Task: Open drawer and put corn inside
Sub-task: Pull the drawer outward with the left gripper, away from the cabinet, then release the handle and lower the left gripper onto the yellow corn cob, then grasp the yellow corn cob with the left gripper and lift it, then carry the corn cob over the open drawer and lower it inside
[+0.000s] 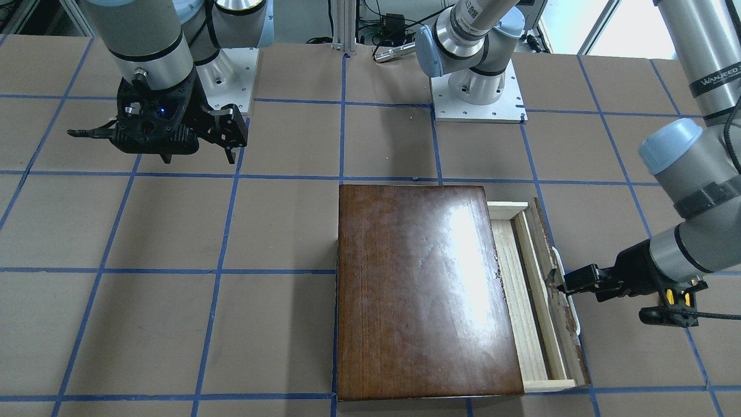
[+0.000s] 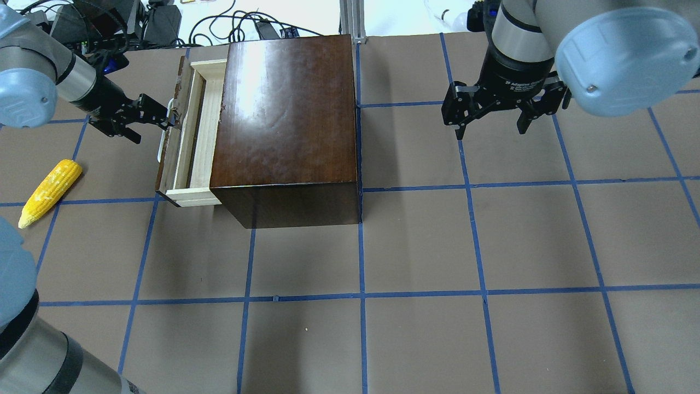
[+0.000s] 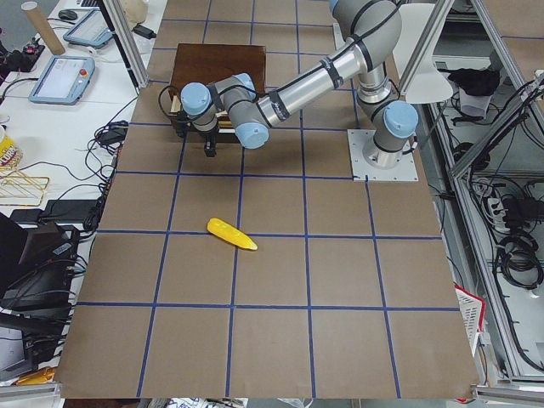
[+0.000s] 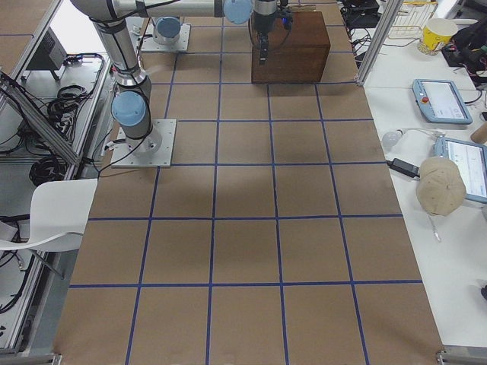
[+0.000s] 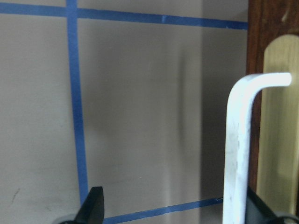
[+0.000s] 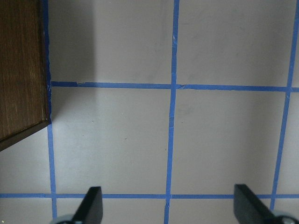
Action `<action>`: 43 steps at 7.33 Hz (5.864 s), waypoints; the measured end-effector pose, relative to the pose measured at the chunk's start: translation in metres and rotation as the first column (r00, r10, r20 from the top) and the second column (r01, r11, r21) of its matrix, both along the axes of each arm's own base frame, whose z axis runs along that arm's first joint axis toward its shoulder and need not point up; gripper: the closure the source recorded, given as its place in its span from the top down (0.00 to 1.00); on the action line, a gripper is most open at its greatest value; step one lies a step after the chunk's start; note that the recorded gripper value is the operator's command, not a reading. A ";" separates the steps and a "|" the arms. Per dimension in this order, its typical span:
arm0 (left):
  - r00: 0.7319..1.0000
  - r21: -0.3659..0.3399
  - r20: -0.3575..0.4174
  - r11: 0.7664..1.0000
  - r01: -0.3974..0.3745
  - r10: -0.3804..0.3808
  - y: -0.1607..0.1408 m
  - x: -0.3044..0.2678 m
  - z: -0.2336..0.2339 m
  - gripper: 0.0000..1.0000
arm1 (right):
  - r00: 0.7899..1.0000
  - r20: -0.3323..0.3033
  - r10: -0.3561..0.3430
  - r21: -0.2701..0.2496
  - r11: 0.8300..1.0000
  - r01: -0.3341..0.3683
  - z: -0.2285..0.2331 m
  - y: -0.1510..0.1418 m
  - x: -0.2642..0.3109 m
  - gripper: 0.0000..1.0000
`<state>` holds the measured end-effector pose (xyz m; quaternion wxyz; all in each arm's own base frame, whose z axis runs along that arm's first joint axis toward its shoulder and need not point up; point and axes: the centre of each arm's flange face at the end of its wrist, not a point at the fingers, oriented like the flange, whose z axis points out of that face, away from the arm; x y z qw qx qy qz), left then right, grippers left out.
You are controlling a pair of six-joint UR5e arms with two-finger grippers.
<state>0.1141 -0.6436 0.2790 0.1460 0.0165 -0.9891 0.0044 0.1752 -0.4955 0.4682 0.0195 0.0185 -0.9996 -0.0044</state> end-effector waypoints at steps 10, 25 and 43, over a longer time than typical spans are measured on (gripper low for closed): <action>0.980 -0.010 0.190 0.998 0.059 -0.056 0.028 0.070 0.046 1.00 | 1.000 0.000 0.000 0.000 1.000 0.000 0.000 0.000 0.000 1.00; 0.743 0.037 0.217 0.766 0.641 -0.633 0.069 0.256 -0.091 0.01 | 1.000 0.000 0.000 0.000 1.000 0.000 0.000 0.000 0.000 1.00; 0.918 -0.053 0.319 0.963 0.264 -0.234 0.042 -0.114 0.161 0.00 | 1.000 0.000 0.000 0.000 1.000 0.000 0.000 0.000 0.000 1.00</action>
